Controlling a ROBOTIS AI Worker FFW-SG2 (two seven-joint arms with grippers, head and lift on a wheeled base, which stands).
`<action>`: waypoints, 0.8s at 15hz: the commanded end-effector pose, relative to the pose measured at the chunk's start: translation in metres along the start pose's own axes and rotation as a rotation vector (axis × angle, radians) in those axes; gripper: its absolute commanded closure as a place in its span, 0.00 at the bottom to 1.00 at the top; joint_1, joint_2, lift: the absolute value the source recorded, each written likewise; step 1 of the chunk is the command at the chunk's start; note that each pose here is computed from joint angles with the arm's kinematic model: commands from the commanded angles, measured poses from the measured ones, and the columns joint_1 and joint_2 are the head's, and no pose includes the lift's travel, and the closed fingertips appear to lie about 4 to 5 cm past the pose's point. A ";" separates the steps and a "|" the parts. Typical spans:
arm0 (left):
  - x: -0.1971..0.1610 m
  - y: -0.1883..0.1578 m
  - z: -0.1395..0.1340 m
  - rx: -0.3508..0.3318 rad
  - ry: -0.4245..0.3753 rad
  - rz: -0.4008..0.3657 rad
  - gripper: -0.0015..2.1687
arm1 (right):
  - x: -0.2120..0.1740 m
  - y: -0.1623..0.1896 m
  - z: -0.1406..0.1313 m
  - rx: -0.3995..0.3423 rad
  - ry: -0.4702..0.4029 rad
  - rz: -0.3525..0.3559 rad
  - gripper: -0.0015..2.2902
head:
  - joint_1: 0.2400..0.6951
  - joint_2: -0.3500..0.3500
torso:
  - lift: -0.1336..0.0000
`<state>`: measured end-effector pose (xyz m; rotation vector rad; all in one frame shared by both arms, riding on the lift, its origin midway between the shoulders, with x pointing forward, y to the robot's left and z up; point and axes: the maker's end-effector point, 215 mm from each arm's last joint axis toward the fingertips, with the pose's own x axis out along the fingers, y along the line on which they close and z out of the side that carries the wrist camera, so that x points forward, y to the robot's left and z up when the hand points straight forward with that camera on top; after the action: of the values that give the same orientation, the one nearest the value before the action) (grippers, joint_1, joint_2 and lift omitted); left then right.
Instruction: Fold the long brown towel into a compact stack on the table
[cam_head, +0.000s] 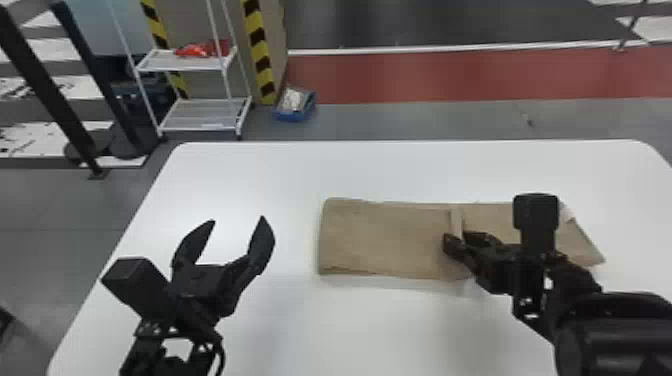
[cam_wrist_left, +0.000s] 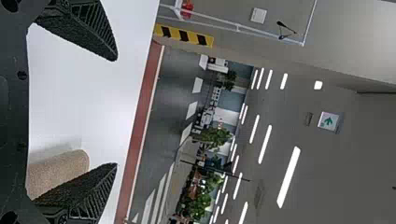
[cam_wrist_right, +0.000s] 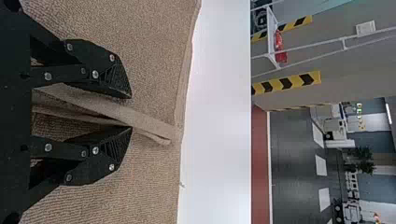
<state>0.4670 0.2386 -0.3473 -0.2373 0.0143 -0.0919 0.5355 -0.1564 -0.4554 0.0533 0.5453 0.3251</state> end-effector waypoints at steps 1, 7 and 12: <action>0.000 0.001 0.000 0.001 0.000 0.001 0.03 | 0.001 0.003 0.001 0.005 -0.004 0.004 0.35 | 1.00 0.63 | 0.08; 0.000 0.001 -0.001 0.001 0.001 0.001 0.03 | -0.002 0.005 0.006 0.002 -0.017 0.005 0.49 | 1.00 0.63 | 0.08; -0.001 0.002 0.000 0.003 0.000 0.001 0.03 | -0.003 0.005 0.005 0.005 -0.017 0.006 0.62 | 1.00 0.63 | 0.08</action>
<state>0.4669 0.2400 -0.3473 -0.2353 0.0131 -0.0909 0.5347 -0.1556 -0.4497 0.0525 0.5306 0.3269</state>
